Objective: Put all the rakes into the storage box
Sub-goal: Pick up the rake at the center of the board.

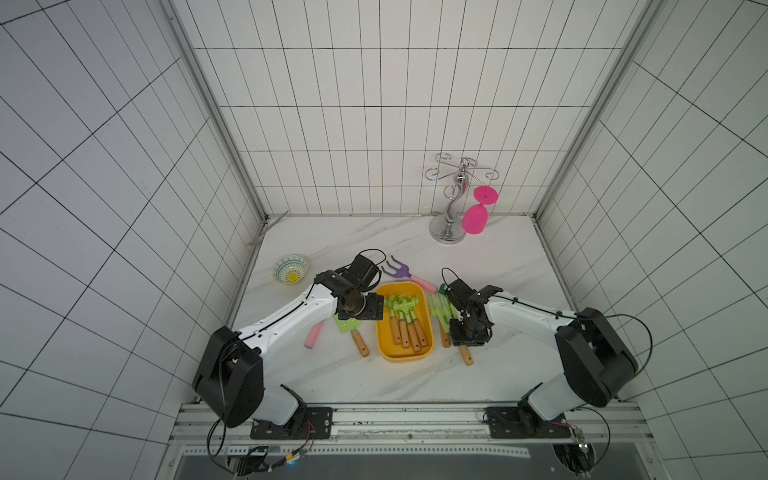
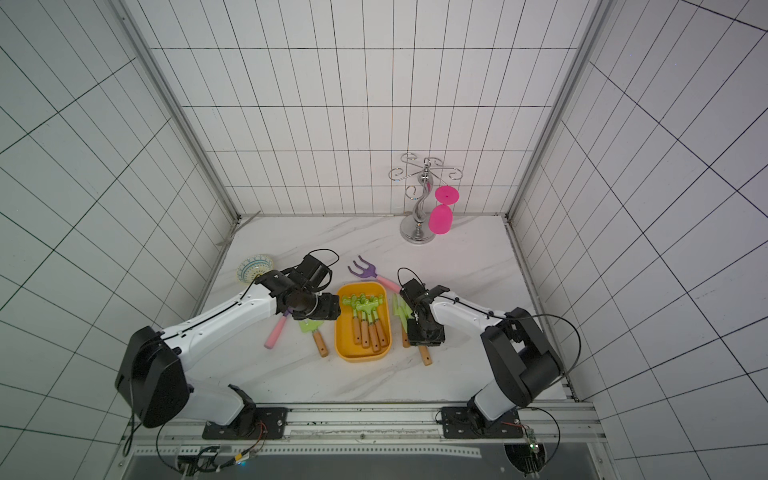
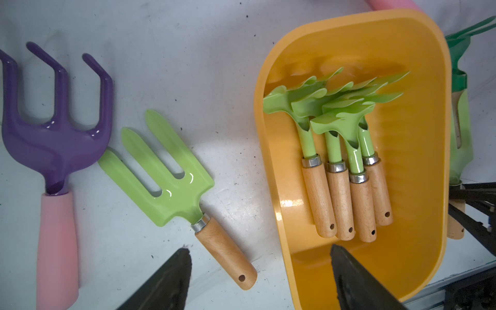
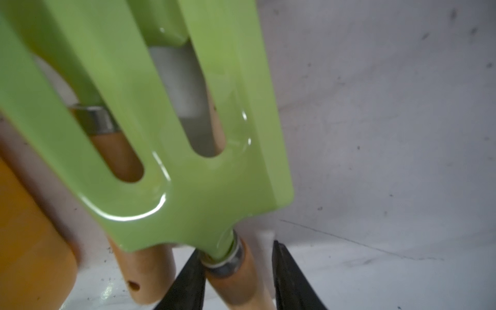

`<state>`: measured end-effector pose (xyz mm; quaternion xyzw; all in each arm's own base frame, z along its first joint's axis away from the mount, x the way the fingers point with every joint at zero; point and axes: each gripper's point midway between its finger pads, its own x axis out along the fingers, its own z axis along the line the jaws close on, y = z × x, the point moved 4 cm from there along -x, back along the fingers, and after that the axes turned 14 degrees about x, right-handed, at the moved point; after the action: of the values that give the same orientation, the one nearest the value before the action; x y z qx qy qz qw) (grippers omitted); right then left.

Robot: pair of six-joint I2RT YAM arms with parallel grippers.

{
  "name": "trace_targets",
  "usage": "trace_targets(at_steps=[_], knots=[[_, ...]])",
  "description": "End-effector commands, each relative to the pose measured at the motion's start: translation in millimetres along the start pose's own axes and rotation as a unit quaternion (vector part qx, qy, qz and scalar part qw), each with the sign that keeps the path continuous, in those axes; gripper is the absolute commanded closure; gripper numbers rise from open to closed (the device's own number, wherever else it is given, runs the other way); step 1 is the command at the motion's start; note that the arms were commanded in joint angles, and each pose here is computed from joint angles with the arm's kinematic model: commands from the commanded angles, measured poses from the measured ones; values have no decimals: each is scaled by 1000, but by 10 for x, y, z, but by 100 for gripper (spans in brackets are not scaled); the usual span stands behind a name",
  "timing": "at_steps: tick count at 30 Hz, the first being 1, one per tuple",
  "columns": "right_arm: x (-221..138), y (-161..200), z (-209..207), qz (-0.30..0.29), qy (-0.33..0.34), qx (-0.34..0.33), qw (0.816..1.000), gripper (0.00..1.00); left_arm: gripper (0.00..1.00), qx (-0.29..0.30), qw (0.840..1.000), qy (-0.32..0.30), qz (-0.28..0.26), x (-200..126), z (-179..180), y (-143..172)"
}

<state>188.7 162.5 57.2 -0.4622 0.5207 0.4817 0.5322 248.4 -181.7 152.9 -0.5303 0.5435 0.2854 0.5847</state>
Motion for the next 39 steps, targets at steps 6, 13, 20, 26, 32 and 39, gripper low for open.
trace_targets(at_steps=[6, 13, 20, 26, 32, 39], knots=[[40, 19, -60, -8, 33, -14, 999, 68, 17, 1, 1000, -10, -14, -57, 14, -41], [-254, 6, -23, -38, 3, -36, 999, 77, 17, 9, 999, 1, -34, -129, -37, -148], [-834, -29, 97, -90, -73, -50, 992, 78, 17, 36, 988, 120, -94, -376, -352, -323], [-1551, -147, 498, -159, -228, -87, 957, 79, 18, 93, 913, 367, -149, -777, -933, -379], [-2188, -226, 1052, -195, -428, -125, 874, 78, 20, 116, 839, 503, -173, -984, -1173, -380], [-2527, -200, 1321, -178, -533, -150, 814, 78, 23, 131, 810, 537, -195, -1098, -1212, -360]])
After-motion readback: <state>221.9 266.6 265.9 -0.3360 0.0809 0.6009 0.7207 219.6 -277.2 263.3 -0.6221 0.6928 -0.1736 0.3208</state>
